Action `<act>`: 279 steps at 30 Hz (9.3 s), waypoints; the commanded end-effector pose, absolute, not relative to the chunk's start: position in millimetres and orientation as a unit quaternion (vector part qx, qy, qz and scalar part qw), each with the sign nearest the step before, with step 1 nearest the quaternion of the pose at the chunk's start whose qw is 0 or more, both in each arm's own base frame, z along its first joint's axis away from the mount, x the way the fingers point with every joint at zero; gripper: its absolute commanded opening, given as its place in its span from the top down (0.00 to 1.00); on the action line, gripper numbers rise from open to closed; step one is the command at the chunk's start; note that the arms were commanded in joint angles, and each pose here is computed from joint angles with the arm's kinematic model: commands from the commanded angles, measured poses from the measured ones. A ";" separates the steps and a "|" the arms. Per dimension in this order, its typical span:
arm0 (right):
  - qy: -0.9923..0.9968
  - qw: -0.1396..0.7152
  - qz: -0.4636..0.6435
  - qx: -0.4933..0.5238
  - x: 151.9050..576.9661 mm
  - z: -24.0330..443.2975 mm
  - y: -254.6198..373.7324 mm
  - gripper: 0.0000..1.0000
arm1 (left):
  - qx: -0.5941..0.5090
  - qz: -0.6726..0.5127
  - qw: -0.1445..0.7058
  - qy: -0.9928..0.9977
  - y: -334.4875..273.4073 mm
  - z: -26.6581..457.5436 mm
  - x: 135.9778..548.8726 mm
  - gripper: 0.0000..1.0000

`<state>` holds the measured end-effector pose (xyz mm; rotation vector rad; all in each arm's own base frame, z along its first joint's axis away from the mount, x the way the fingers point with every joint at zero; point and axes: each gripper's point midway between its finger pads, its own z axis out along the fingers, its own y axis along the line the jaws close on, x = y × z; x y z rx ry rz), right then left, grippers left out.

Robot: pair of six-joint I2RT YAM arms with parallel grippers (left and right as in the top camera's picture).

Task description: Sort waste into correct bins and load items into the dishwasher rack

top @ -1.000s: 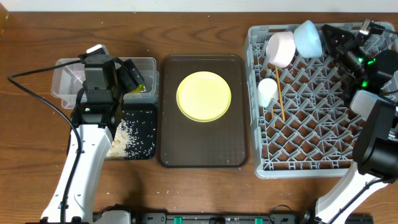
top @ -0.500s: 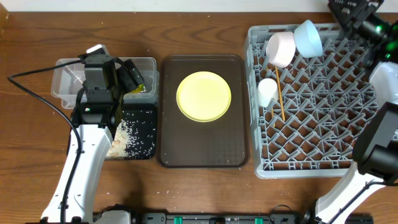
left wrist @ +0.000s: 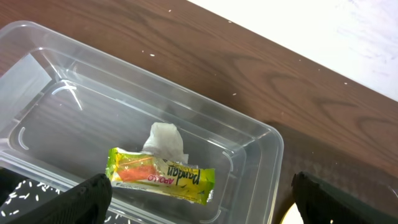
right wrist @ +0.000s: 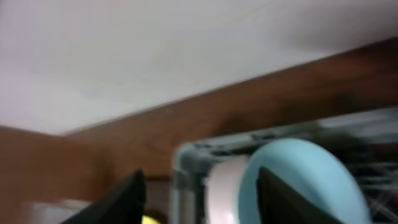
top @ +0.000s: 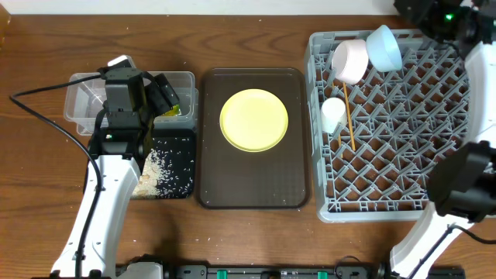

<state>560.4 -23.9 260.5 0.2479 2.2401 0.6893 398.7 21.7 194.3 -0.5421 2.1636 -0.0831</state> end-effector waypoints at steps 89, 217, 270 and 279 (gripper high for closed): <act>0.749 0.216 0.624 0.060 402.3 166.8 -6.7 0.99 | -0.217 -0.028 0.449 0.866 24.5 203.8 400.9 0.05; 0.840 0.092 0.534 0.016 316.1 250.2 89.7 0.99 | -0.217 -0.028 0.449 0.866 24.5 203.8 400.9 0.05; 0.839 0.221 0.497 -0.009 295.0 264.0 53.0 0.99 | -0.217 -0.028 0.449 0.866 24.5 203.8 400.9 0.05; 0.826 0.230 0.515 -0.003 300.4 271.8 54.3 0.99 | -0.217 -0.028 0.449 0.866 24.5 203.8 400.9 0.05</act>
